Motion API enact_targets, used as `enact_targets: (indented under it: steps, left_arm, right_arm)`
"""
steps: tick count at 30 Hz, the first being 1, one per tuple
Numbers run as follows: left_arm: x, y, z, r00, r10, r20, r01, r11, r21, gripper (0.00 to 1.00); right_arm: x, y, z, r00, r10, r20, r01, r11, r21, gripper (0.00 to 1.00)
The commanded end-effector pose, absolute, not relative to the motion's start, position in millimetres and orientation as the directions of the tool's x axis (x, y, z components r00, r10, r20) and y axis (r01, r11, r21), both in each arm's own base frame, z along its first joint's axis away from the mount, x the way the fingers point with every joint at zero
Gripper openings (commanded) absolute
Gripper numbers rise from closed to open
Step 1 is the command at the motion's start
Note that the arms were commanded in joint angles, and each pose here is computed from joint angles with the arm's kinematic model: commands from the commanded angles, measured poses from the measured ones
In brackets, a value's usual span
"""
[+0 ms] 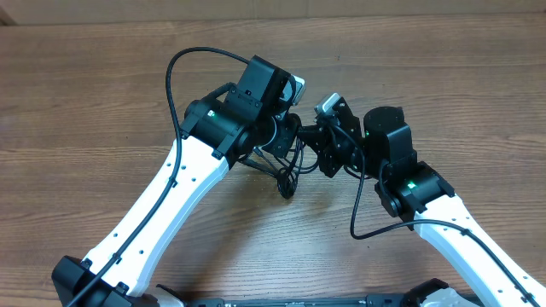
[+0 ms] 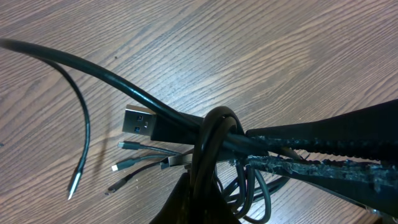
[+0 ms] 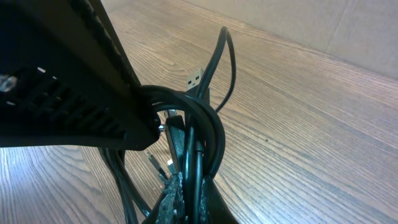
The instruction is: Untangle cables
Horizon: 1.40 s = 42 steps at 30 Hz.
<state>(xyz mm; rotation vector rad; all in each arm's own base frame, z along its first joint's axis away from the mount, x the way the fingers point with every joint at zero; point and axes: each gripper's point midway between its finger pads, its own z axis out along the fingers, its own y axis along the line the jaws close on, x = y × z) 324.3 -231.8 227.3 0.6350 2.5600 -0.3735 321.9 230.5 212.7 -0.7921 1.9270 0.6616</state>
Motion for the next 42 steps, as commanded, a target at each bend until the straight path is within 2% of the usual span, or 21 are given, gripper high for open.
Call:
enact_targets:
  steps: [1, 6, 12, 22, 26, 30, 36, 42]
  left_arm:
    - [330, -232, 239, -0.778, 0.323, -0.540, 0.465, 0.873, -0.147, 0.04]
    - [351, -200, 241, -0.820, 0.088, -0.566, 0.173, 0.980, -0.099, 0.04]
    - [363, -176, 247, -0.785, -0.124, -0.606, -0.073, 0.991, -0.108, 0.04]
    - [368, -159, 250, -0.727, -0.269, -0.632, -0.240, 0.962, -0.133, 0.04]
    - [365, -144, 250, -0.680, -0.362, -0.638, -0.361, 0.922, -0.139, 0.04]
    - [359, -135, 247, -0.637, -0.458, -0.620, -0.461, 0.871, -0.170, 0.04]
    - [355, -127, 243, -0.585, -0.560, -0.587, -0.553, 0.805, -0.217, 0.05]
    - [355, -126, 242, -0.580, -0.571, -0.581, -0.563, 0.797, -0.221, 0.05]
  right_arm:
    - [323, 231, 217, -0.408, -0.219, -0.886, -0.732, 0.659, 0.174, 0.04]
    - [304, 246, 221, -0.412, -0.219, -0.885, -0.800, 0.551, 0.236, 0.04]
    - [287, 257, 227, -0.406, -0.218, -0.888, -0.850, 0.446, 0.280, 0.04]
    - [285, 257, 231, -0.403, -0.212, -0.890, -0.852, 0.441, 0.281, 0.04]
    - [297, 250, 227, -0.453, -0.183, -0.872, -0.796, 0.523, 0.304, 0.04]
    - [316, 236, 221, -0.522, -0.111, -0.846, -0.683, 0.648, 0.336, 0.04]
    - [343, 209, 217, -0.609, 0.096, -0.787, -0.428, 0.796, 0.428, 0.04]
    - [353, 184, 204, -0.656, 0.296, -0.694, -0.168, 0.840, 0.517, 0.04]
